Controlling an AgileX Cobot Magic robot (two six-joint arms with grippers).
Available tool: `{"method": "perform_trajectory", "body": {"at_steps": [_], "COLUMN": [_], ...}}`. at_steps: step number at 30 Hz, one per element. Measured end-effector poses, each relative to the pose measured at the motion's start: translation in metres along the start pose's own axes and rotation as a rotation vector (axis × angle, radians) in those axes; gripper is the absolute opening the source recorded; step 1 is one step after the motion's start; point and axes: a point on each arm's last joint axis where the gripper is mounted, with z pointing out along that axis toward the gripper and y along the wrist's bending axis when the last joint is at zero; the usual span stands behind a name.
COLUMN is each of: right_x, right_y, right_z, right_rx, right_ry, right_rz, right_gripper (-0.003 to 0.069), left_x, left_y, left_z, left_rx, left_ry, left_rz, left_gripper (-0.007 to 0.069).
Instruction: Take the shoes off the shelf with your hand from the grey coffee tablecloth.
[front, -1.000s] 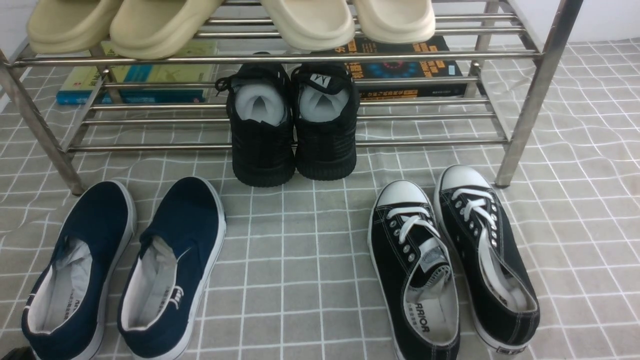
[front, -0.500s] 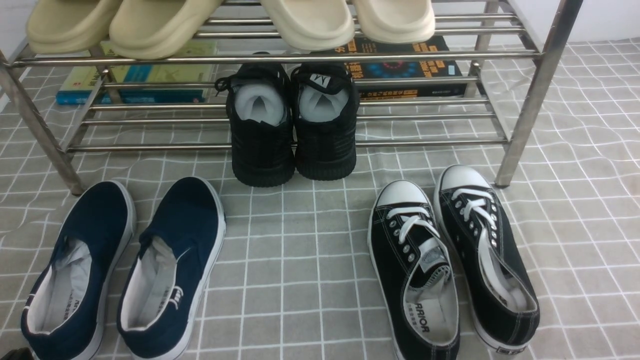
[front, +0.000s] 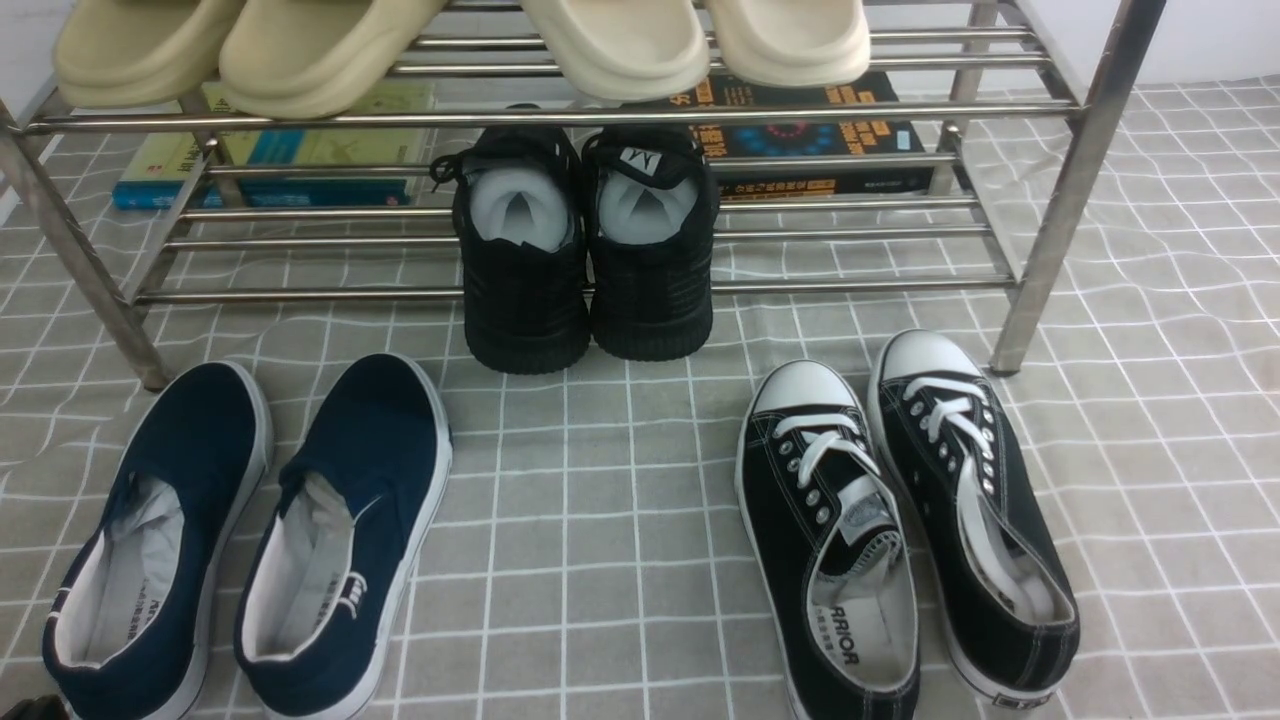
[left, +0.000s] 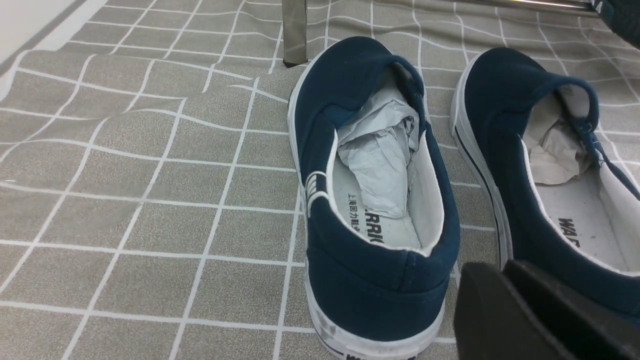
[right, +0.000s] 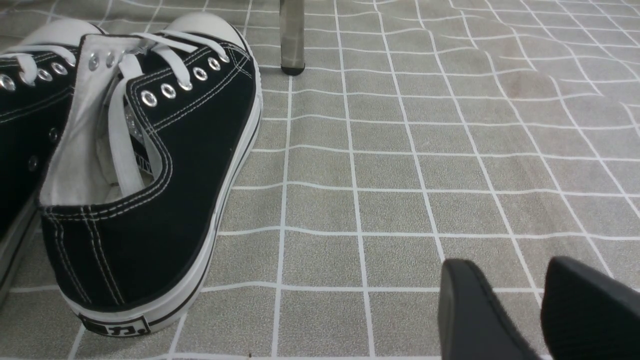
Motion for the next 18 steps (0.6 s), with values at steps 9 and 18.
{"method": "perform_trajectory", "body": {"at_steps": [9,18], "right_x": [0.0,0.0], "right_y": [0.0,0.0], "right_z": [0.0,0.0], "right_rx": [0.0,0.0], "right_ry": [0.0,0.0], "right_rz": [0.0,0.0], "right_gripper": [0.0239,0.0239], "left_x": [-0.0001,-0.0001], "left_y": [0.0034,0.0023], "left_z": [-0.0002,-0.0001], "left_rx": [-0.061,-0.041], "left_ry": [-0.003,-0.002], "left_rz": [-0.019,-0.012], "left_gripper": [0.0073,0.0076]}}
